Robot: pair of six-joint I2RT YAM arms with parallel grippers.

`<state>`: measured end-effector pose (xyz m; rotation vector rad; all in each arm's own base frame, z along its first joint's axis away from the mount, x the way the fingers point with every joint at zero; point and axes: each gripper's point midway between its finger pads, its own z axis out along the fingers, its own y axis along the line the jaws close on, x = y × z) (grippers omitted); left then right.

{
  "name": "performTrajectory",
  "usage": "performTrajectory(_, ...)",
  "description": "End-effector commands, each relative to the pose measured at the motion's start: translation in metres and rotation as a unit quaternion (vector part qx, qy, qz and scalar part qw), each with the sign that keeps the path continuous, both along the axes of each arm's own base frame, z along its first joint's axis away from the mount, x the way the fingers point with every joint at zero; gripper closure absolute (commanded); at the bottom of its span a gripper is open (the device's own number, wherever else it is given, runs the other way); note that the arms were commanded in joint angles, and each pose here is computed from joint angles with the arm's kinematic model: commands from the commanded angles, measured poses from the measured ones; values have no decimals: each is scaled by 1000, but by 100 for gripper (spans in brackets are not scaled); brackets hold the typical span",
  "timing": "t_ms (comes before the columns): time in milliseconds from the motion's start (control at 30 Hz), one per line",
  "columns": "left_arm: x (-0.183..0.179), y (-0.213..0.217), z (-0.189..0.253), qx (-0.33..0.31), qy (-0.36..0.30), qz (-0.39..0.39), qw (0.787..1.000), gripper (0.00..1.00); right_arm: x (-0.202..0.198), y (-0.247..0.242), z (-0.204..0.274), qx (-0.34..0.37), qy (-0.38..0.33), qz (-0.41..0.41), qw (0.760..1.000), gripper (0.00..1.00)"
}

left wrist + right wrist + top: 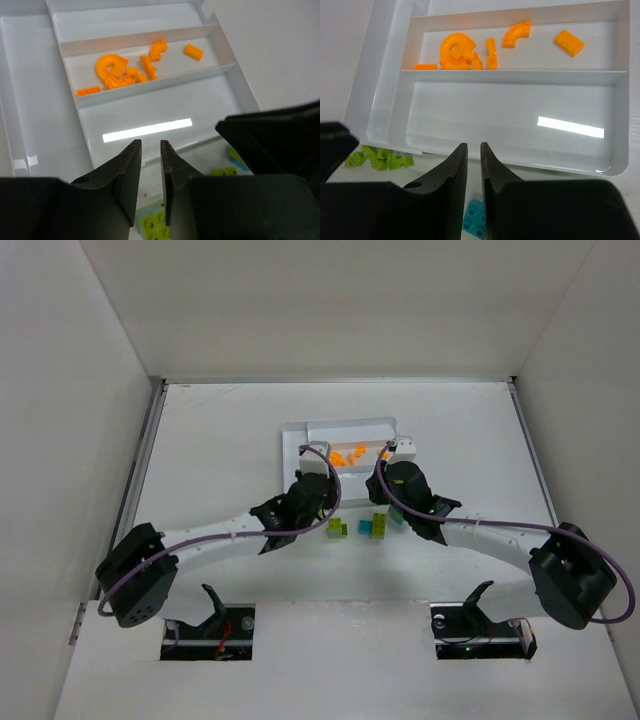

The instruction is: Sort the legos into containers by color

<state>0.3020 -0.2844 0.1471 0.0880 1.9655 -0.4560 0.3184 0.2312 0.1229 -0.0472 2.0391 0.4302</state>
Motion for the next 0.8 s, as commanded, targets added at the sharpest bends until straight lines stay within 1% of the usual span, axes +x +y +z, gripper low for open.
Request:
performTrajectory(0,-34,10,-8,27,6,-3,1000,81,7,7,22,19,-25,2,999,78)
performTrajectory(100,-56,15,-17,40,8,-1,999,80,1,9,24,24,-24,5,999,76)
performTrajectory(200,-71,19,-26,54,11,2,998,75,-10,13,23,22,-19,11,1000,72)
performTrajectory(333,-84,14,-29,42,11,-4,999,73,-29,1,14,-13,2,-11,1000,60)
performTrajectory(467,-97,0,-19,29,1,-29,999,73,-58,-20,-5,-37,34,-36,998,55)
performTrajectory(567,-100,-3,-14,14,-3,-36,999,73,-81,-28,-16,-37,65,-40,996,51)
performTrajectory(633,-99,-4,-10,6,-5,-37,999,73,-95,-28,-25,-41,84,-31,995,45)
performTrajectory(700,-100,-4,-7,-1,-9,-39,999,73,-103,-25,-34,-48,98,-22,994,41)
performTrajectory(767,-99,-3,-5,-9,-14,-39,999,72,-105,-22,-43,-57,111,-17,992,40)
